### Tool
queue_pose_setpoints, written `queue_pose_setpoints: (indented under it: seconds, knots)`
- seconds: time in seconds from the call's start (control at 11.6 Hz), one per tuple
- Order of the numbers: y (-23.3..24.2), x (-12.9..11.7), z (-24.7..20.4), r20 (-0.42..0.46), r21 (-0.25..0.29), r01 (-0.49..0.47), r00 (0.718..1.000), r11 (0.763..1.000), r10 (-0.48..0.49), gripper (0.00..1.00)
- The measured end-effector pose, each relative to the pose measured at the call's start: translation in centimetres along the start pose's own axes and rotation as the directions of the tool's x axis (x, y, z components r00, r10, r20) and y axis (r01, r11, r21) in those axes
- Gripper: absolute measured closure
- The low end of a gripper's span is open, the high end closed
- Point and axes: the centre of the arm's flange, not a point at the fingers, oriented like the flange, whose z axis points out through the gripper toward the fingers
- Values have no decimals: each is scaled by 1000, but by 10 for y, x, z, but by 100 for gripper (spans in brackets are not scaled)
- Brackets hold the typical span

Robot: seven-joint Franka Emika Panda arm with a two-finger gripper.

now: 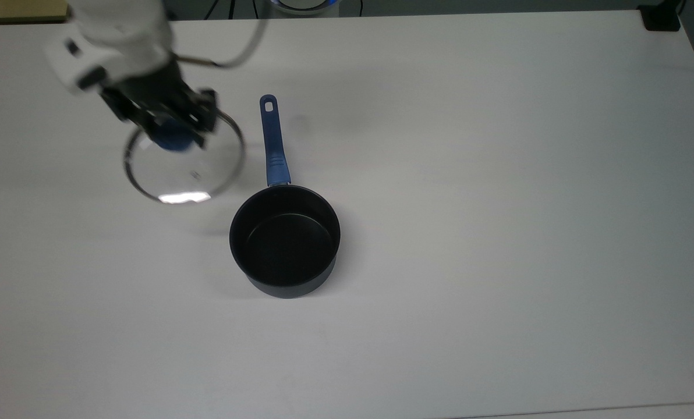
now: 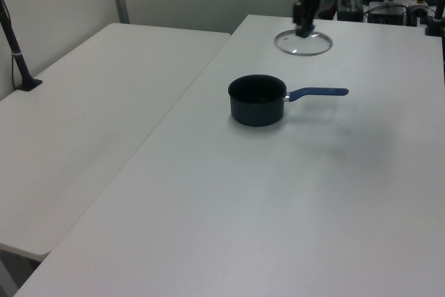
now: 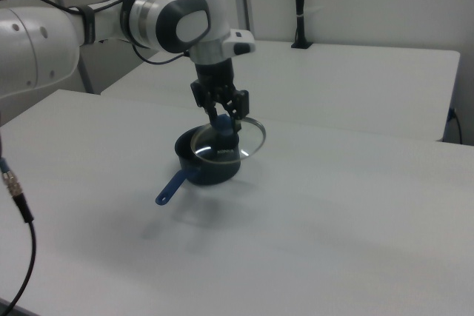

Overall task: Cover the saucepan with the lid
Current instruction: 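Lift the glass lid and carry it over the navy saucepan, then lower the lid onto the saucepan rim and open the gripper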

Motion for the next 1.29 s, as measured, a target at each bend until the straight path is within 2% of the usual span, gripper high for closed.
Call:
queue_pose_setpoints:
  seconds: [0.26,0.52,0.86,1.12,1.29]
  knots:
    - [-81,28,13,-20,34,-31,999,999,32,33]
    - [-129,43,36,-62,39,-50,997,998,52,33]
    - [-145,53,84,-47,26,-41,998,999,42,33]
    - [-148,56,89,-54,25,-39,998,999,40,33]
    - [-150,55,91,-53,22,-35,998,999,36,28]
